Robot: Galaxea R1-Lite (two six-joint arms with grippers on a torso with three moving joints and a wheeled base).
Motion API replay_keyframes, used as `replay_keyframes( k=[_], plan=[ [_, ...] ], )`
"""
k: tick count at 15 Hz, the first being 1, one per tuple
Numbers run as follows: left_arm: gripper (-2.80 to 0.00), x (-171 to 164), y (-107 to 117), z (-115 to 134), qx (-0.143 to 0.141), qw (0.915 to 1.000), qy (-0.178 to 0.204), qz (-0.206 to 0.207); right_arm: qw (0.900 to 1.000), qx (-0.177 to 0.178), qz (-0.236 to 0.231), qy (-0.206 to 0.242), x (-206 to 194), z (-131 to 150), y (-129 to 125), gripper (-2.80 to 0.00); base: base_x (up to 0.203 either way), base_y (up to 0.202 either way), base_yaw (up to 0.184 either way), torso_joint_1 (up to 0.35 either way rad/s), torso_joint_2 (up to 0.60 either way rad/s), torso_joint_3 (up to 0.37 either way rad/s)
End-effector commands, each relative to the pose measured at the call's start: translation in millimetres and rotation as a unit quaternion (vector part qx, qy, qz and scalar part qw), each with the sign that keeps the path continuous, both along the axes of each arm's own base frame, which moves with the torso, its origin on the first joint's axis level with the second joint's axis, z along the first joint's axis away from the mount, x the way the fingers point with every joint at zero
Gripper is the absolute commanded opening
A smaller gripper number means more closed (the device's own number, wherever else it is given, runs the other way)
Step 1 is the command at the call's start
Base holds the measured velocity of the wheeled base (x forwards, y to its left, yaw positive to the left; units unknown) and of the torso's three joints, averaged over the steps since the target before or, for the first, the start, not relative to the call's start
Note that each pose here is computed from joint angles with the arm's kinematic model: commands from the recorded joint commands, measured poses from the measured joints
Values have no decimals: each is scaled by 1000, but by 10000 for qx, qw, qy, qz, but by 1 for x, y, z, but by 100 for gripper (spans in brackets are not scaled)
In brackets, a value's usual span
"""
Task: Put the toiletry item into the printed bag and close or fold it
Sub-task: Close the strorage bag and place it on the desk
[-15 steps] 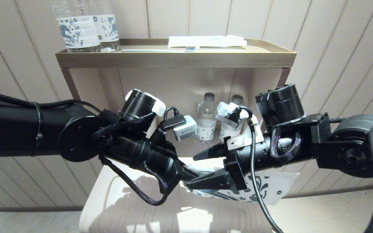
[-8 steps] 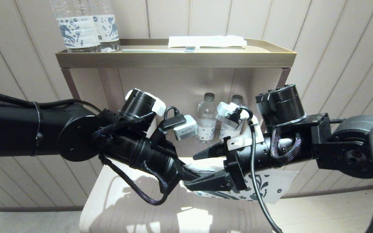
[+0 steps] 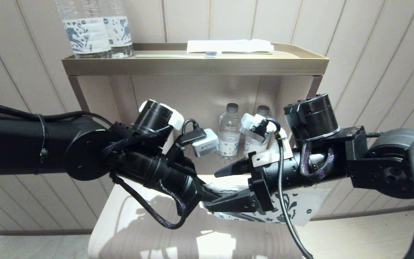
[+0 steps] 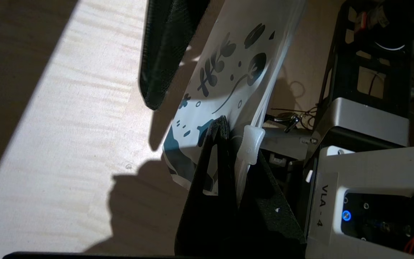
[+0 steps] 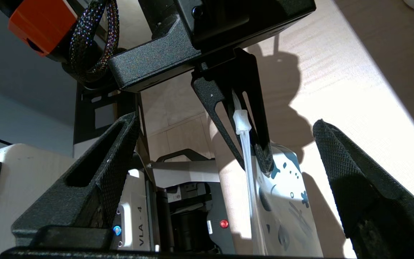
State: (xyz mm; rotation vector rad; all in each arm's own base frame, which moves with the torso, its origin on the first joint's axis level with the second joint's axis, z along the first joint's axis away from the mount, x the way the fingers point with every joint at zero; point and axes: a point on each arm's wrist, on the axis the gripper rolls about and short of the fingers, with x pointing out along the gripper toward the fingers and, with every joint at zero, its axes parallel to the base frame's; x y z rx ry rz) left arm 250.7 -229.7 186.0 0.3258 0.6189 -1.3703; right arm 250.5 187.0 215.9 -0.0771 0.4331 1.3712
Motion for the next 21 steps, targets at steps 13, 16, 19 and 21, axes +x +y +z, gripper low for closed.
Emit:
replay_keyframes(
  k=[13,16,19,21],
  plan=[
    [-280,1,-1,1,-19,10000,-26,-16,10000,4,48,-1,0,-1,0,-280,0,0,0,0,0,0],
    [-280,0,0,0,-5,10000,6,-17,10000,-23,54,-33,-1,-3,-1,-280,0,0,0,0,0,0],
    [-280,3,4,0,2,10000,14,56,10000,-11,-7,-83,-2,0,-6,-280,0,0,0,0,0,0],
    [-280,8,11,2,-11,9998,-2,184,10000,-19,-38,-89,-2,-1,-7,-280,0,0,0,0,0,0]
  ],
)
